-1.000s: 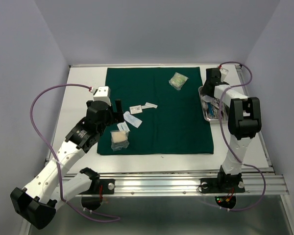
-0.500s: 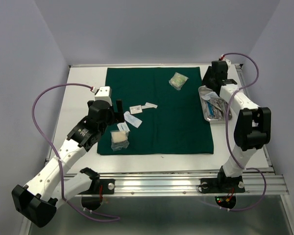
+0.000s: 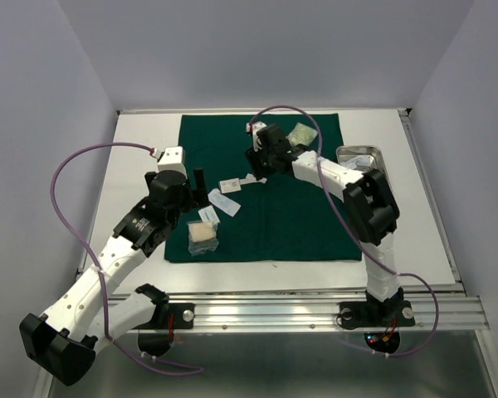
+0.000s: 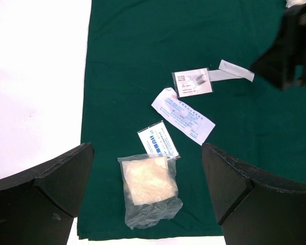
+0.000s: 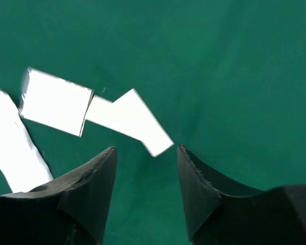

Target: Prepare the surgical pack

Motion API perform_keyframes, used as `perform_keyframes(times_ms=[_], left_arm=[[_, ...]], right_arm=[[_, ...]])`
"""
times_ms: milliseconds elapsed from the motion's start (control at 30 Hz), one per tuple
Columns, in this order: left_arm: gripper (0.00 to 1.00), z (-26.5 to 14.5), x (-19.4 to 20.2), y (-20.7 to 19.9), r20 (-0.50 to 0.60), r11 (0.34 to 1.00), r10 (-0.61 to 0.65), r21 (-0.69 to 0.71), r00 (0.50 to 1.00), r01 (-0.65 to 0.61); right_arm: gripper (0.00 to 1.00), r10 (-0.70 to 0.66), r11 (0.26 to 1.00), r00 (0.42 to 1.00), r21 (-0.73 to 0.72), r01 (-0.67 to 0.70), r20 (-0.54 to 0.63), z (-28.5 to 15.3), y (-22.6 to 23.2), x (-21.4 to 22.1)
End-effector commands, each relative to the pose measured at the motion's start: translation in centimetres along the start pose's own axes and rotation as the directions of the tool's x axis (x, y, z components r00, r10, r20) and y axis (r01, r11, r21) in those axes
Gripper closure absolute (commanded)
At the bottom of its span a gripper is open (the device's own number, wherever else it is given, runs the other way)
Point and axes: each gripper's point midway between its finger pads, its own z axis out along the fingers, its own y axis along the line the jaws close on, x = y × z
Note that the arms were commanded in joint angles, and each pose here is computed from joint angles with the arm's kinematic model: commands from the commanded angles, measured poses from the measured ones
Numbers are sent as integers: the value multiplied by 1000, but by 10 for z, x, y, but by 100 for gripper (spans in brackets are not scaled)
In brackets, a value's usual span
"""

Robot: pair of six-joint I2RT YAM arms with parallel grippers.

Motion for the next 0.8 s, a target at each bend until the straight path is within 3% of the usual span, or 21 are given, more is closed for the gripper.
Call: perform_keyframes(times_ms=[0, 400, 767], left_arm=[[1, -7, -15, 6, 56, 999, -29, -21, 998, 30], [1, -10, -16, 7, 65, 999, -28, -16, 997, 30], [1, -9, -15, 7, 61, 999, -30, -18, 998, 31]], right_arm=[[46, -175, 984, 982, -56, 171, -72, 13, 5, 3], [48, -269, 954, 950, -179, 240, -157, 46, 20, 24], [50, -291, 936, 945, -250, 248, -151, 50, 31, 30]])
